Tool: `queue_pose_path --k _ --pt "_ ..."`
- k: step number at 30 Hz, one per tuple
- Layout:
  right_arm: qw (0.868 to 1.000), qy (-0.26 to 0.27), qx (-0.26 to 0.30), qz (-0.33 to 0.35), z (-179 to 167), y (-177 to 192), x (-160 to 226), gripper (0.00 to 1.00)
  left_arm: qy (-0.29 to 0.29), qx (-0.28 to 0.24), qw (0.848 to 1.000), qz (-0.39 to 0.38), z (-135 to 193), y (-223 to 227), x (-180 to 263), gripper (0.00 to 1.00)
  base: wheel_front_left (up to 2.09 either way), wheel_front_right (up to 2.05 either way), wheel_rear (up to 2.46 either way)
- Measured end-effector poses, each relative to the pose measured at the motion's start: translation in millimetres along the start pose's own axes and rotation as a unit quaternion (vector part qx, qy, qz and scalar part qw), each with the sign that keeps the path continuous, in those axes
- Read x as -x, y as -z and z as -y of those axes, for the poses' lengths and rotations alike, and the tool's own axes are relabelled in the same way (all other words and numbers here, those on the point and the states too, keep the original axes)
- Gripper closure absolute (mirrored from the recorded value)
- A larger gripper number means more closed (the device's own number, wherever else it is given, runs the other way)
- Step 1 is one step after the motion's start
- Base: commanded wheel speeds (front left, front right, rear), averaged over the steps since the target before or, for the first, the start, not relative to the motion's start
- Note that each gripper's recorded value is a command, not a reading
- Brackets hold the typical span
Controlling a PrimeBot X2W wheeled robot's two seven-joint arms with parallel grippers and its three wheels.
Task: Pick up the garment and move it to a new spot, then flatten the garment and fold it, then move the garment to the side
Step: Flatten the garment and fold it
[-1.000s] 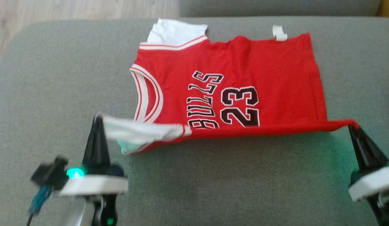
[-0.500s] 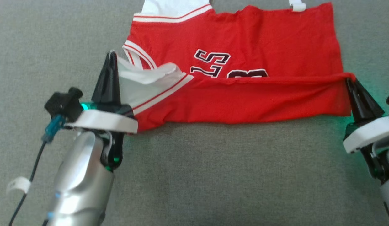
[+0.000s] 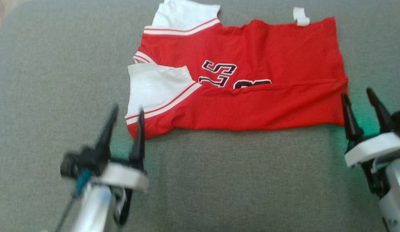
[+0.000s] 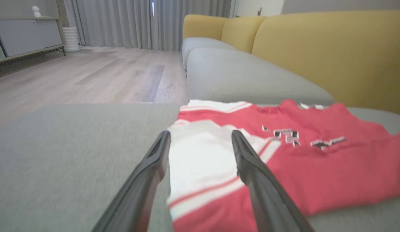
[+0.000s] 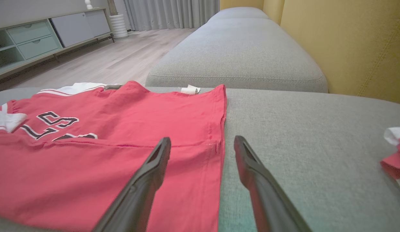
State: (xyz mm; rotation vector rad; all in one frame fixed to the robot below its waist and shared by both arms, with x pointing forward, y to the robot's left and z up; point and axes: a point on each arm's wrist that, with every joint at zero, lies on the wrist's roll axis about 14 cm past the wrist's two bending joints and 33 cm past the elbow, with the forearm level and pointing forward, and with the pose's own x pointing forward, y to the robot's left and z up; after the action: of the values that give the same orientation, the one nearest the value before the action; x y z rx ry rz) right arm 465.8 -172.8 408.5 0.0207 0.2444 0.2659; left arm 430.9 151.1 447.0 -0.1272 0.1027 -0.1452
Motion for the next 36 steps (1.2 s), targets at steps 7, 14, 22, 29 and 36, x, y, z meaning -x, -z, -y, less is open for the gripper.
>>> queue_pose_path --k 7,14,22,29,36 --pt "1.0 0.009 -0.013 -0.011 -4.4 11.8 24.7 0.0 -0.009 -0.009 0.996 -0.083 3.1 53.1 43.7 0.0 0.0 0.0 0.0" --pt "1.0 0.016 -0.018 -0.014 -1.2 17.1 26.5 0.0 -0.014 -0.025 0.989 -0.146 -6.3 89.3 49.6 0.0 0.0 0.0 0.0" --pt "0.999 0.025 -0.019 -0.037 5.6 32.3 29.1 0.0 -0.002 -0.019 0.989 -0.146 -4.4 87.6 32.5 1.0 0.0 0.0 0.0" --pt "0.998 0.027 -0.02 -0.049 6.1 36.6 26.4 0.0 0.0 -0.029 0.991 -0.133 -8.1 77.8 35.5 1.0 0.0 0.0 0.0" --pt "0.992 0.015 -0.037 -0.116 -5.0 57.8 15.0 0.47 -0.001 -0.044 0.99 -0.131 -17.5 74.1 39.6 1.0 0.0 0.0 0.0"
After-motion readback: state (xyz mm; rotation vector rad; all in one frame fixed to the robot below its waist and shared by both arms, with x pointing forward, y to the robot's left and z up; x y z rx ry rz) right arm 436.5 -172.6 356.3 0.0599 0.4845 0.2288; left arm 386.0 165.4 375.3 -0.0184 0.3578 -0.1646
